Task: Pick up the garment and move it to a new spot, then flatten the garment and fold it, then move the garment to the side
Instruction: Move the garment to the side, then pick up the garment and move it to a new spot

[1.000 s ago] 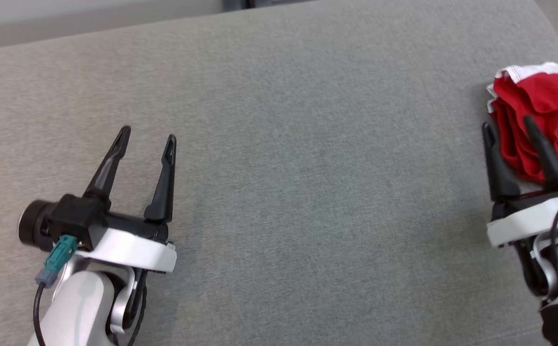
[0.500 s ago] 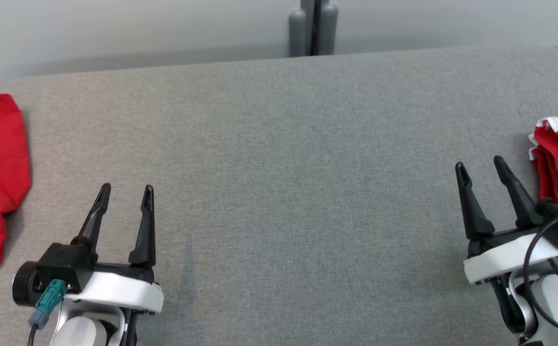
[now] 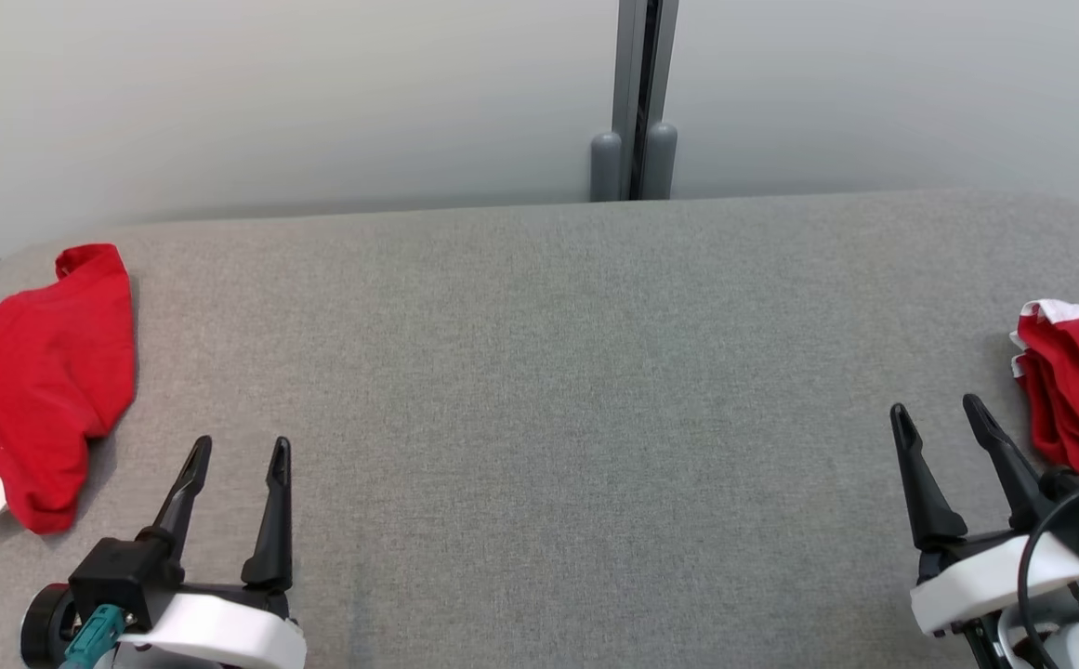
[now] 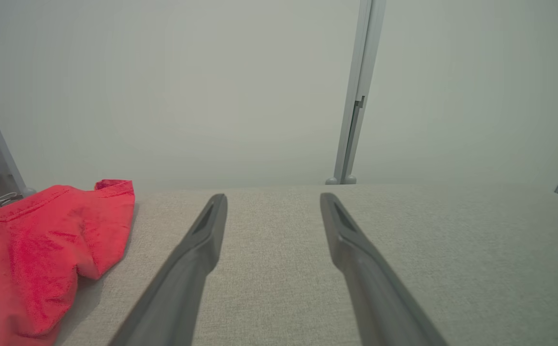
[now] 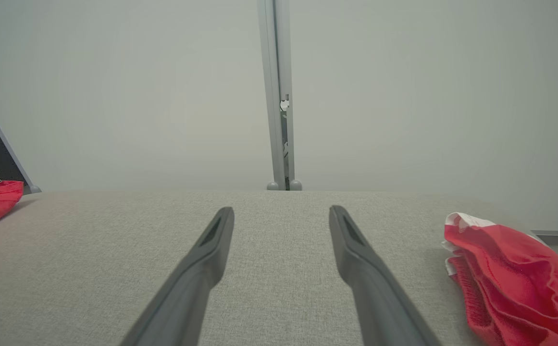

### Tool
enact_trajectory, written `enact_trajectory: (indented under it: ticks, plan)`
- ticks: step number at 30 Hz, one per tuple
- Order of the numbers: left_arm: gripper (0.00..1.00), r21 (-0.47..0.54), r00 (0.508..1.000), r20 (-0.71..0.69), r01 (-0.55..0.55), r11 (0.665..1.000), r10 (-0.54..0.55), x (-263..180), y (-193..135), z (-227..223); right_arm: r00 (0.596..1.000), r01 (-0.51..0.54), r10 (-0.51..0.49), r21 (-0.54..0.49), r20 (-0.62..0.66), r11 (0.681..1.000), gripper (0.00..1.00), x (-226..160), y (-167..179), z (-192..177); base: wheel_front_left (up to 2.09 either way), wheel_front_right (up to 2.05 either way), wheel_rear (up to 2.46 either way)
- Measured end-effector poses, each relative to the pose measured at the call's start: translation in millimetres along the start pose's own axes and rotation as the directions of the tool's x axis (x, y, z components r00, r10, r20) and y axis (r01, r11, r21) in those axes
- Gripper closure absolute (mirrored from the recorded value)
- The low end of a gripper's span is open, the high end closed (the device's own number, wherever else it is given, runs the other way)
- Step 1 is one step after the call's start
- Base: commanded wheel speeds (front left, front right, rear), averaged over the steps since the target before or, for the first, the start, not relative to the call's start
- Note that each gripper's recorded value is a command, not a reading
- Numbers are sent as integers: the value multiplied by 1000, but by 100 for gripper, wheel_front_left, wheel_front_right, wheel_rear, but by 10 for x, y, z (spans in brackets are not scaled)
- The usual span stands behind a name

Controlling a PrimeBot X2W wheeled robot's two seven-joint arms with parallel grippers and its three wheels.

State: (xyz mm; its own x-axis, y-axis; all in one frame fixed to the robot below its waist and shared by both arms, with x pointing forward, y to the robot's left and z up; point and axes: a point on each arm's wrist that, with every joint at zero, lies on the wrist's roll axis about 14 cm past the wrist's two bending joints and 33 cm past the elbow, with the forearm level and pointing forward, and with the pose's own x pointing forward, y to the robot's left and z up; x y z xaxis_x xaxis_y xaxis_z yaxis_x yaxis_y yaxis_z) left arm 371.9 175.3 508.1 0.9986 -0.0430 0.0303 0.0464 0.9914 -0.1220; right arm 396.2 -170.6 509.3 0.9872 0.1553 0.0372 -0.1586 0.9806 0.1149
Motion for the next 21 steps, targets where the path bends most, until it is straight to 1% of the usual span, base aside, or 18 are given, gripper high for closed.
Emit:
enact_trajectory:
  ticks: [9, 21]
  plan:
    - [0, 18, 1000, 11, -24, 1000, 24, -183, 114, 87, 1000, 27, -27, -7, 3, 1000, 0, -265, -28, 102, 0, 0, 0]
    - [0, 18, 999, 2, -37, 999, 37, -283, 184, 92, 999, 51, -51, -3, -11, 999, 0, -444, -45, 125, 0, 0, 0]
